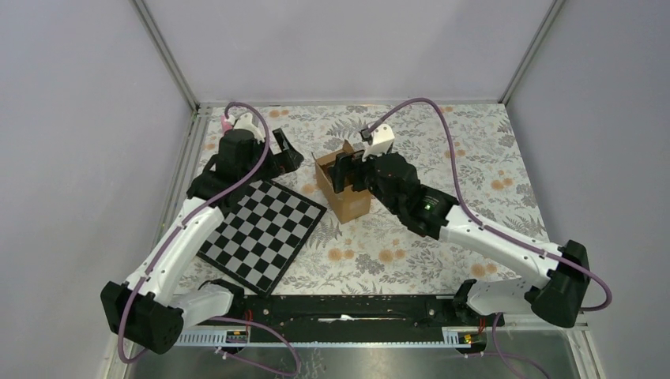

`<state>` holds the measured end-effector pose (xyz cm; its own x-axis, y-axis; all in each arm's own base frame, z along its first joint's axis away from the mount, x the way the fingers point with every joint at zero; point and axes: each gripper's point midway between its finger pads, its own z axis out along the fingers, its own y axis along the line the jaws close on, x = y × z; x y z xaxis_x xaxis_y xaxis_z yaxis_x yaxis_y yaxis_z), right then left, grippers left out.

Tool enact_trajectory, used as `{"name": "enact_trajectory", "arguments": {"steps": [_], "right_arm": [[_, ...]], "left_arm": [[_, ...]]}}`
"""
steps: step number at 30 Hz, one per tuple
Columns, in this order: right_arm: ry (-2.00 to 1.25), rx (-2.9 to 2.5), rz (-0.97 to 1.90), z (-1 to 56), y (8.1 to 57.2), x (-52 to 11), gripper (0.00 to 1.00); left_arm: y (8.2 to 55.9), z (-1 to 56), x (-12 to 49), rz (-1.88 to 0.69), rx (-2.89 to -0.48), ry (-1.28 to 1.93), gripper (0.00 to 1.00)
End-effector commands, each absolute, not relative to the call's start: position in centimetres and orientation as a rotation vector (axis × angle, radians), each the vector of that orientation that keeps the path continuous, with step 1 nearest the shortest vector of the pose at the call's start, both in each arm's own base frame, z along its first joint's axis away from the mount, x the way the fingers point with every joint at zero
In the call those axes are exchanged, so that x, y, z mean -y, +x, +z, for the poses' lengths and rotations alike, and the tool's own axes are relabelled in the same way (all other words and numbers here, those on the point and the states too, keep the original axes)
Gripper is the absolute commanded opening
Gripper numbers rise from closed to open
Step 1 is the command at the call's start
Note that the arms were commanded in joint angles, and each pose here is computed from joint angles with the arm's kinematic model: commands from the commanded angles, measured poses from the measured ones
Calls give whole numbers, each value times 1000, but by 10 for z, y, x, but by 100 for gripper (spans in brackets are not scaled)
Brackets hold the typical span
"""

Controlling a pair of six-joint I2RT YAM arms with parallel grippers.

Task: Unpack the express box
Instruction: Pour the product into the express box, then reset both arms

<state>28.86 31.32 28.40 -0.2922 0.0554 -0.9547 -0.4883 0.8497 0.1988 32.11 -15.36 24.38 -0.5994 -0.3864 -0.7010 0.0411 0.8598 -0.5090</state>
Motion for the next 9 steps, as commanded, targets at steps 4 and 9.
{"name": "enact_trajectory", "arguments": {"steps": [4, 9], "right_arm": [[-228, -1800, 660, 306, 281, -305, 100], [-223, -1803, 660, 309, 279, -302, 100]], "left_arm": [[323, 291, 141, -555, -2002, -191, 99], [321, 294, 141, -551, -2000, -171, 99]]}}
